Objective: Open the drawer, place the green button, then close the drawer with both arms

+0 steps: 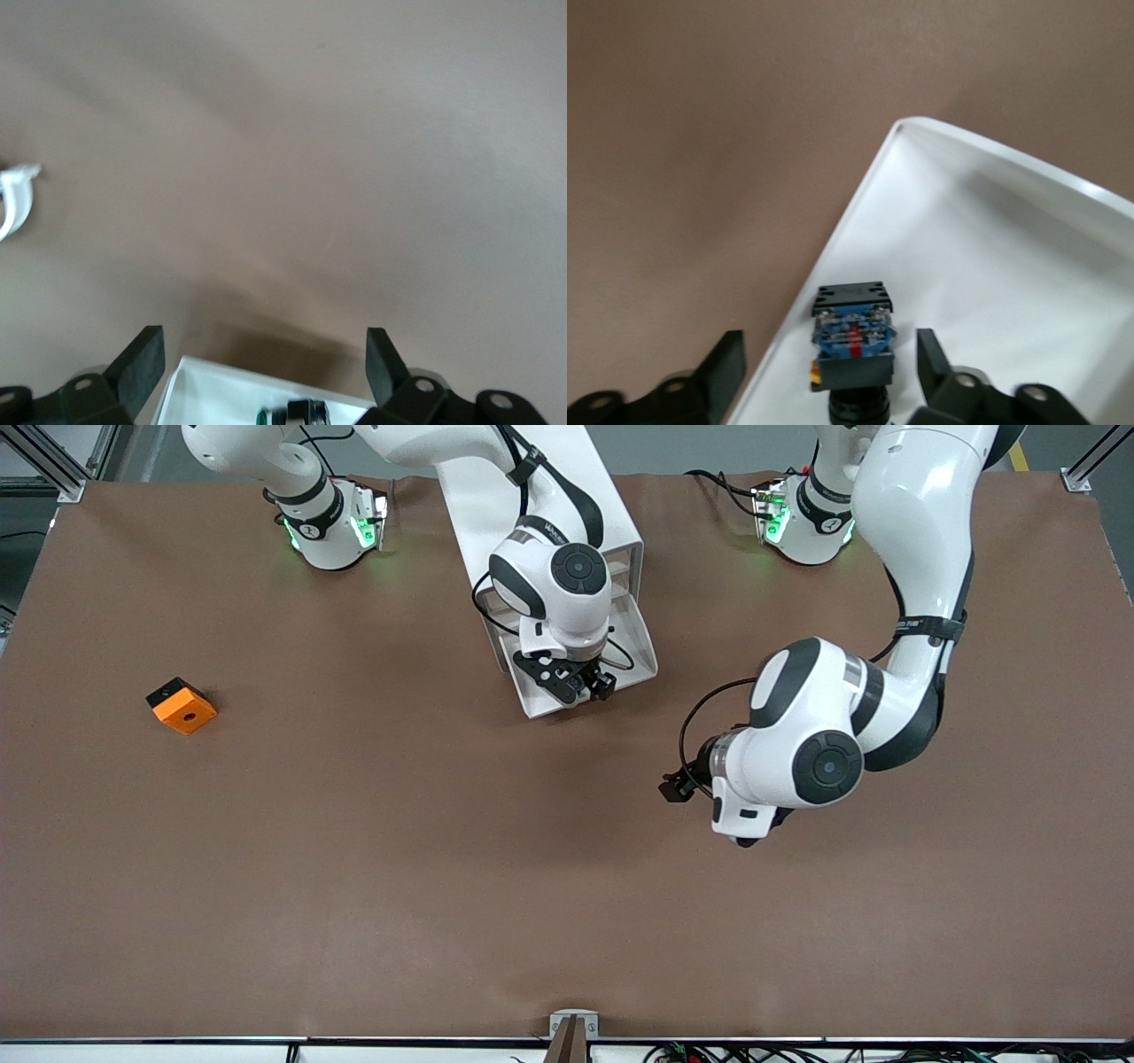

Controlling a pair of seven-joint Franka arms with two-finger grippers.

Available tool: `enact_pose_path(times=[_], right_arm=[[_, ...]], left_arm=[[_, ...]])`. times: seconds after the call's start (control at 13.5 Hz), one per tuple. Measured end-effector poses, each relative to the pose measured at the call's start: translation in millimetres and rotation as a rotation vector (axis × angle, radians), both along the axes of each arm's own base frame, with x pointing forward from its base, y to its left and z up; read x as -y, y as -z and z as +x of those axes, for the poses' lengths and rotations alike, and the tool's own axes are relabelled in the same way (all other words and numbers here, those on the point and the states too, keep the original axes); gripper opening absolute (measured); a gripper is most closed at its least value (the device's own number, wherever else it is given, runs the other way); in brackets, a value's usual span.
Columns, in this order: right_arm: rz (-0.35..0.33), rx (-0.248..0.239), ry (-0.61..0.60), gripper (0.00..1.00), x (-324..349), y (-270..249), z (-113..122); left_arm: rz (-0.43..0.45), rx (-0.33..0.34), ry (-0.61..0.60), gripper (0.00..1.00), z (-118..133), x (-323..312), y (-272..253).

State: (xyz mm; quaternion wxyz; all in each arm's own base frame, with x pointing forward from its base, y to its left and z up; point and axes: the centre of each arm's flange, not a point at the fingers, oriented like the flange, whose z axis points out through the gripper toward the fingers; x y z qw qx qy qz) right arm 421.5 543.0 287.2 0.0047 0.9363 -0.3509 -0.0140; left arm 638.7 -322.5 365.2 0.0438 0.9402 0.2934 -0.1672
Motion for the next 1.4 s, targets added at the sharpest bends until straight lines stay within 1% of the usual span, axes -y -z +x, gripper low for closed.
enact_pose_path(times=[0.07,0.22,0.37,0.44,0.59,0.74,0.89,1.04,1.18,1.33,1.4], right_arm=[[-0.003,0.0,0.003,1.0,0,-8,5],[-0.009,0.002,0.006,1.0,3,-26,19],[-0.015,0.005,-0.022,1.0,17,-38,41],[-0.019,0.002,-0.039,1.0,29,-44,56],[-0.021,-0.004,-0.085,1.0,60,-60,88],[-0.02,-0.012,-0.143,1.0,109,-81,126],[-0.015,-0.022,-0.187,1.0,170,-104,162],[-0.01,-0.028,-0.224,1.0,230,-126,189],[-0.006,-0.053,-0.309,1.0,288,-146,204],[0.003,-0.086,-0.4,1.0,347,-165,213],[0.011,-0.092,-0.435,1.0,376,-175,216]], left_arm=[[-0.014,0.03,0.045,1.0,-1,6,4],[-0.005,0.094,0.117,1.0,-1,14,10],[0.011,0.154,0.163,1.0,-3,22,18],[0.002,0.185,0.175,1.0,-7,29,24],[-0.021,0.247,0.184,1.0,-22,41,46],[-0.037,0.276,0.193,1.0,-49,47,76],[-0.039,0.261,0.212,1.0,-72,52,97],[-0.038,0.231,0.226,1.0,-90,60,108],[-0.031,0.193,0.234,1.0,-107,68,119],[-0.013,0.152,0.212,1.0,-122,78,131],[-0.004,0.135,0.192,1.0,-130,85,136]])
